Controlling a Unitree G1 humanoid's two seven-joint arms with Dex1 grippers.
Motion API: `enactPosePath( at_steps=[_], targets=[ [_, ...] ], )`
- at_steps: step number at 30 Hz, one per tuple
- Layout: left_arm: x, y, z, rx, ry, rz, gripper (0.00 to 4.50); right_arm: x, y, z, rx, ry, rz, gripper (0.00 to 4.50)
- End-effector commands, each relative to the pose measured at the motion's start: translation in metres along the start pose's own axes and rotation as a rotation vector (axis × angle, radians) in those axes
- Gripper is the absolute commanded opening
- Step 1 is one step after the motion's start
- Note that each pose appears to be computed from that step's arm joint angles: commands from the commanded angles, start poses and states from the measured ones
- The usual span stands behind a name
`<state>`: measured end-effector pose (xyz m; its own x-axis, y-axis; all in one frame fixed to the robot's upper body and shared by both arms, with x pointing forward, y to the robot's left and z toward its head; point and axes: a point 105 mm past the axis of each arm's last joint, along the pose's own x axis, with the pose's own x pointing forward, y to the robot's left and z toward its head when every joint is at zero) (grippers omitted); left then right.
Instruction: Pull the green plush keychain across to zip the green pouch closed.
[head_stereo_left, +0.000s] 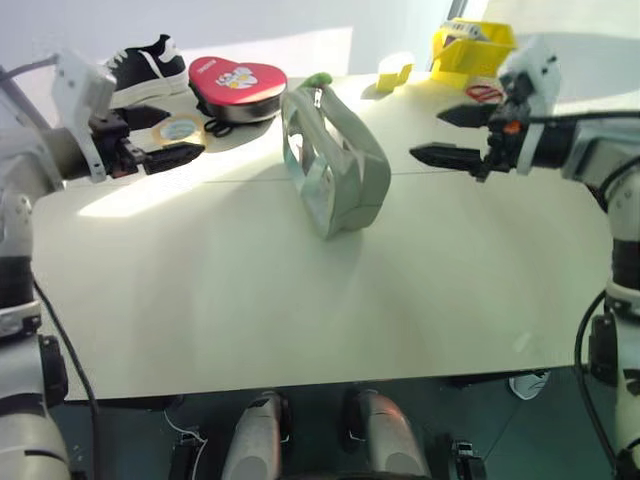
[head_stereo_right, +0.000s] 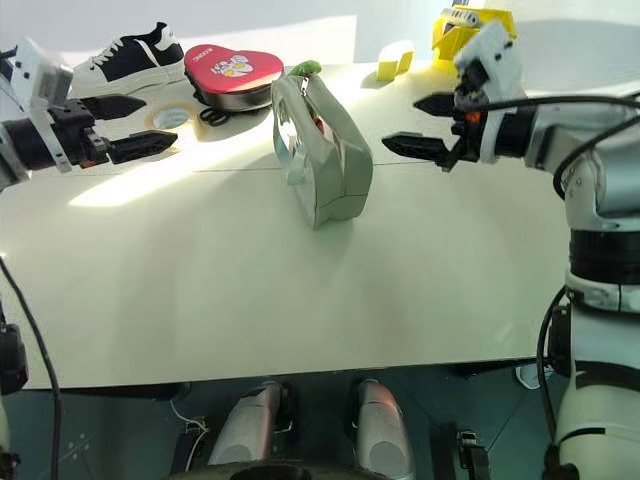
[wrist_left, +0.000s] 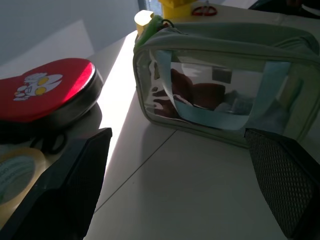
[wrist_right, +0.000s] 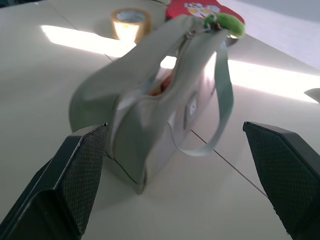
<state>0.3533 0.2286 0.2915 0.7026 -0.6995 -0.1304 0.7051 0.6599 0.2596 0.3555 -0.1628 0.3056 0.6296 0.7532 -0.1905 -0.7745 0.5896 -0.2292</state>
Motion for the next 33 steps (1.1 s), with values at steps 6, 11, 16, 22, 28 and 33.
enactPosePath(
  at_steps=[6, 11, 16, 22, 28, 33],
  targets=[
    [-0.001, 0.002, 0.022, 0.091, -0.034, -0.014, 4.48, 0.008, 0.002, 0.016, -0.031, -0.039, -0.006, 4.5],
    [0.003, -0.002, 0.027, 0.095, -0.05, -0.038, 4.48, 0.015, 0.004, 0.027, -0.038, -0.068, -0.005, 4.5],
    [0.011, -0.018, 0.048, 0.08, -0.13, -0.125, 4.48, 0.045, 0.005, 0.041, -0.033, -0.091, -0.053, 4.5],
    [0.011, -0.045, 0.063, 0.181, -0.119, -0.274, 4.48, 0.092, 0.017, 0.051, 0.027, -0.068, -0.034, 4.5],
    [0.009, -0.039, 0.058, 0.184, -0.124, -0.212, 4.48, 0.138, 0.034, 0.034, -0.007, 0.018, 0.008, 4.5],
    [0.005, -0.043, 0.058, 0.176, -0.138, -0.191, 4.48, 0.155, 0.029, 0.01, -0.045, 0.081, -0.013, 4.5]
  ],
)
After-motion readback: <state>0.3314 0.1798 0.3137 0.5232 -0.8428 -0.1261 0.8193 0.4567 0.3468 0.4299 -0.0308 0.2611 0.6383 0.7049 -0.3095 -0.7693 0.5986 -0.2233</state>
